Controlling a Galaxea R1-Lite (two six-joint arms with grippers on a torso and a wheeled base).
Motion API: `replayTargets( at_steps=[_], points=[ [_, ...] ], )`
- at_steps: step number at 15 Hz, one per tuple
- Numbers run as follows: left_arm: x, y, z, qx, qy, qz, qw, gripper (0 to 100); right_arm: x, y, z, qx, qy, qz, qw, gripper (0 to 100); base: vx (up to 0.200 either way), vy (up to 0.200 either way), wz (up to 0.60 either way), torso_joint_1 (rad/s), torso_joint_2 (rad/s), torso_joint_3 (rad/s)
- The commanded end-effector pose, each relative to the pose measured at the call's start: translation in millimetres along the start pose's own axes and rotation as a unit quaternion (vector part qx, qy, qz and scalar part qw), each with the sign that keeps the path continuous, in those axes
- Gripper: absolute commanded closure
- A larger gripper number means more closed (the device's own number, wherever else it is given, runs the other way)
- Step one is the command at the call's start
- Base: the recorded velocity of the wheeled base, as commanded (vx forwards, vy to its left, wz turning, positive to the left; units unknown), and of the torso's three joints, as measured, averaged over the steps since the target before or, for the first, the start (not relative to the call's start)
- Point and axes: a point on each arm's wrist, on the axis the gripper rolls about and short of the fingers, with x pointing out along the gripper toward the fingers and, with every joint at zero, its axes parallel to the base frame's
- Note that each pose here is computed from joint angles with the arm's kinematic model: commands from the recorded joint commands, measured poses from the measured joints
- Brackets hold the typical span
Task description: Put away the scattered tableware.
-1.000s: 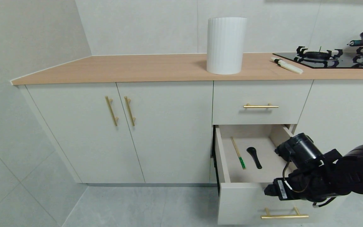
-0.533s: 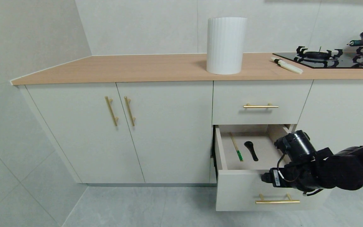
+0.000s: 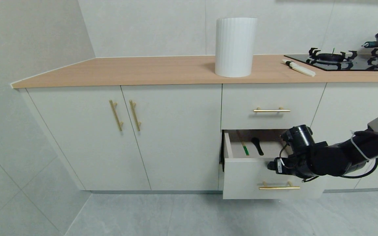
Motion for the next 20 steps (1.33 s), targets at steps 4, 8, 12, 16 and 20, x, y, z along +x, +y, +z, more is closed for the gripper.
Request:
replayTargets(
  at_steps=[4, 8, 12, 16, 20],
  points=[
    [0.1, 0.0, 0.1, 0.000, 0.001, 0.000, 1.0000, 0, 45.7, 6.4, 18.2, -0.009, -0.051, 0.006, 0.999, 0, 0.000, 0.000, 0.00, 0.000, 0.00, 0.000],
    [0.2, 0.0, -0.3, 0.000, 0.001, 0.001, 1.0000, 0, 72.3, 7.2, 21.3, -0.005, -0.118, 0.021, 0.993, 0, 0.000, 0.000, 0.00, 0.000, 0.00, 0.000],
    [0.1, 0.0, 0.1, 0.000, 0.001, 0.000, 1.0000, 0, 90.9, 3.2, 29.8, 0.009, -0.153, 0.020, 0.988, 0, 0.000, 0.000, 0.00, 0.000, 0.00, 0.000],
    [0.2, 0.0, -0.3, 0.000, 0.001, 0.000, 1.0000, 0, 107.6, -2.5, 42.5, 0.039, -0.177, 0.017, 0.983, 0, 0.000, 0.000, 0.00, 0.000, 0.00, 0.000],
    [0.1, 0.0, 0.1, 0.000, 0.001, 0.000, 1.0000, 0, 117.7, -2.7, 48.5, 0.073, -0.187, 0.023, 0.979, 0, 0.000, 0.000, 0.00, 0.000, 0.00, 0.000]
  ],
)
